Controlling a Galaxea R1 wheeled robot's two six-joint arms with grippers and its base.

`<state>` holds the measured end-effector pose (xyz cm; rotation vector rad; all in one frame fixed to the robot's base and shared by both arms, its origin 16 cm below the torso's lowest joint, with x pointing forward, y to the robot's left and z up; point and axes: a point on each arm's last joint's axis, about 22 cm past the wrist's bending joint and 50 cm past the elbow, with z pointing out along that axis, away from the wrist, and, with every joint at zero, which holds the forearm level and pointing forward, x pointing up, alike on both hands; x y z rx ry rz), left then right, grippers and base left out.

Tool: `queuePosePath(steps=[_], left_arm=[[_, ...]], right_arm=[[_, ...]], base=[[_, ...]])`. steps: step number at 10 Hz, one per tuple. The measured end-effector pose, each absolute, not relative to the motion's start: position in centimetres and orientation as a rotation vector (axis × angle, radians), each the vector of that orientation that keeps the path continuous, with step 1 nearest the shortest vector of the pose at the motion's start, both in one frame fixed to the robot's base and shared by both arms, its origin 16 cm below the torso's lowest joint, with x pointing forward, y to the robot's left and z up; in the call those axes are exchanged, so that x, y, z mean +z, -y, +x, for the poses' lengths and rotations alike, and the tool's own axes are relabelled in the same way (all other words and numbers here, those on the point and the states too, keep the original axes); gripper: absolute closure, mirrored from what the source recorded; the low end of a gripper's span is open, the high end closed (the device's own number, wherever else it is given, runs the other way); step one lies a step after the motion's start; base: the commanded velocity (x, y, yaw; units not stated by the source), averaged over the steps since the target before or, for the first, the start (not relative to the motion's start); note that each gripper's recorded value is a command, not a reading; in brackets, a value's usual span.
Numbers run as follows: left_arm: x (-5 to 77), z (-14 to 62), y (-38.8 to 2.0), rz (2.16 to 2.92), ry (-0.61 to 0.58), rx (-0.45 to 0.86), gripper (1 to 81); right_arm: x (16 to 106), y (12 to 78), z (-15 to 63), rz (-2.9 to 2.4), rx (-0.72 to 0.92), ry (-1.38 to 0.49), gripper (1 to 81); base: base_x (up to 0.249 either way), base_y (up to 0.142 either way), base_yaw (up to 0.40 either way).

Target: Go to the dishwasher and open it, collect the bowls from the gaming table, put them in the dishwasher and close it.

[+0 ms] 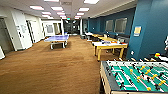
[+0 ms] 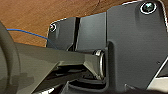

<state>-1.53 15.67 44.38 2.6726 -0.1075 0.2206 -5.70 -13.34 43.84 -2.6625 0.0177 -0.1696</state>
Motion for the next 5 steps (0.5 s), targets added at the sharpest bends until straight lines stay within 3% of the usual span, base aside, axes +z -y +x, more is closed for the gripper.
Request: queuePosePath(steps=[4, 5], left_arm=[[44.37, -1.53, -15.71, 2.673, 0.108, 0.22, 1.0], [44.37, -1.52, -15.74, 2.673, 0.108, 0.221, 1.0]], right_arm=[[43.85, 13.31, -5.67, -2.662, -0.17, -0.016, 1.0], [43.9, 12.93, -5.66, -2.657, -0.171, -0.013, 1.0]], base=[[0.132, 0.0, 0.0], [0.132, 0.061, 0.0]])
